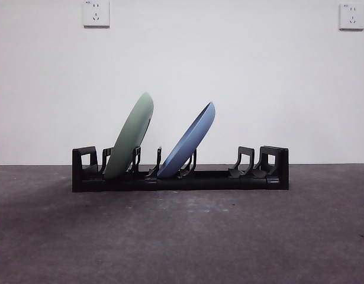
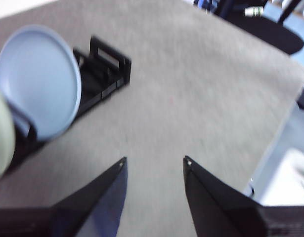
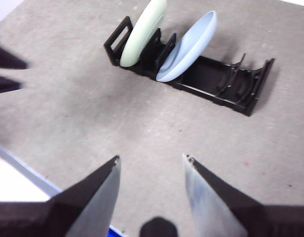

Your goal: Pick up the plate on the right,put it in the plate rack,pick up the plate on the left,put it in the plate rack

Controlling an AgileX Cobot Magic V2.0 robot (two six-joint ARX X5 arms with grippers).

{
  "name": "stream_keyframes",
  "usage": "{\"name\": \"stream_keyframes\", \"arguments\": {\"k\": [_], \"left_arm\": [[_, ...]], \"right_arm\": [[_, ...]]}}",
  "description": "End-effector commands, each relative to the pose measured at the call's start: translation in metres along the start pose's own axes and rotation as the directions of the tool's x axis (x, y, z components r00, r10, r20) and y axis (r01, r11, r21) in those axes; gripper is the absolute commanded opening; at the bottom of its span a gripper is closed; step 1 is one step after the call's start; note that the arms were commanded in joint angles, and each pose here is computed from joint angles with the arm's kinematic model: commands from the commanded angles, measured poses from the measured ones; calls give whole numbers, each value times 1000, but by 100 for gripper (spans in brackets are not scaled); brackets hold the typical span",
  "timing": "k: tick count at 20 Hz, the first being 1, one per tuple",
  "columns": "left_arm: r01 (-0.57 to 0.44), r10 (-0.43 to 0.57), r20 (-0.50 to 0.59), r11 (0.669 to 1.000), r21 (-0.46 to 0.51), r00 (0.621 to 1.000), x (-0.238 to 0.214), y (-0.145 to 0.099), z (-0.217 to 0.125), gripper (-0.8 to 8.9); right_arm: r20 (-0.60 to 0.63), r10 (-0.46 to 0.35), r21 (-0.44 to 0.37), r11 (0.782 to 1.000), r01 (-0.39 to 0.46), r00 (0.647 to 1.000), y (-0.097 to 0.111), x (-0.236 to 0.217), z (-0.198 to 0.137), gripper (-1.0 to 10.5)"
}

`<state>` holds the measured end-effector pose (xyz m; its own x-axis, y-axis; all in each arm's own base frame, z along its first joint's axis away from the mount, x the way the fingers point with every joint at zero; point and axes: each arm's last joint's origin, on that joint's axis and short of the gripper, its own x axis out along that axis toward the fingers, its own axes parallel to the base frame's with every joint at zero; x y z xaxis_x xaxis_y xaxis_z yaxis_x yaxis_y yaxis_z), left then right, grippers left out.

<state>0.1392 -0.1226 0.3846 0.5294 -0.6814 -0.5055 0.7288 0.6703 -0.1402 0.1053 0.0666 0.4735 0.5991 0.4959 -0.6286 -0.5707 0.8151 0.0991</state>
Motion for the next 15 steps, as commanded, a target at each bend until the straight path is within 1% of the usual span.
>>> {"name": "stream_keyframes", "arguments": {"k": [1, 4, 8, 9, 10, 11, 15], "left_arm": [[-1, 1, 8, 1000, 21, 1000, -23, -4, -9, 188], [0, -1, 36, 1000, 26, 999, -50, -8, -18, 188], [-2, 0, 60, 1000, 30, 998, -66, -11, -25, 177], [-2, 0, 60, 1000, 31, 998, -67, -11, -25, 102], [-2, 0, 62, 1000, 31, 998, -68, -11, -25, -26], [-2, 0, 63, 999, 33, 998, -68, -11, -25, -6], [-2, 0, 65, 999, 32, 998, -67, -11, -25, -4]], "right_arm": [[-33, 54, -1, 999, -54, 998, 1, 2, -3, 217], [-34, 135, 1, 991, -135, 990, 4, 2, -3, 217], [-35, 144, 4, 990, -144, 989, 4, 2, -3, 214], [-35, 144, 4, 990, -144, 989, 4, 2, -3, 154], [-35, 143, -1, 990, -143, 989, 4, 2, -3, -19], [-34, 140, -3, 990, -140, 990, 4, 2, -3, -8], [-35, 139, 5, 990, -139, 990, 4, 2, -3, -1]]}}
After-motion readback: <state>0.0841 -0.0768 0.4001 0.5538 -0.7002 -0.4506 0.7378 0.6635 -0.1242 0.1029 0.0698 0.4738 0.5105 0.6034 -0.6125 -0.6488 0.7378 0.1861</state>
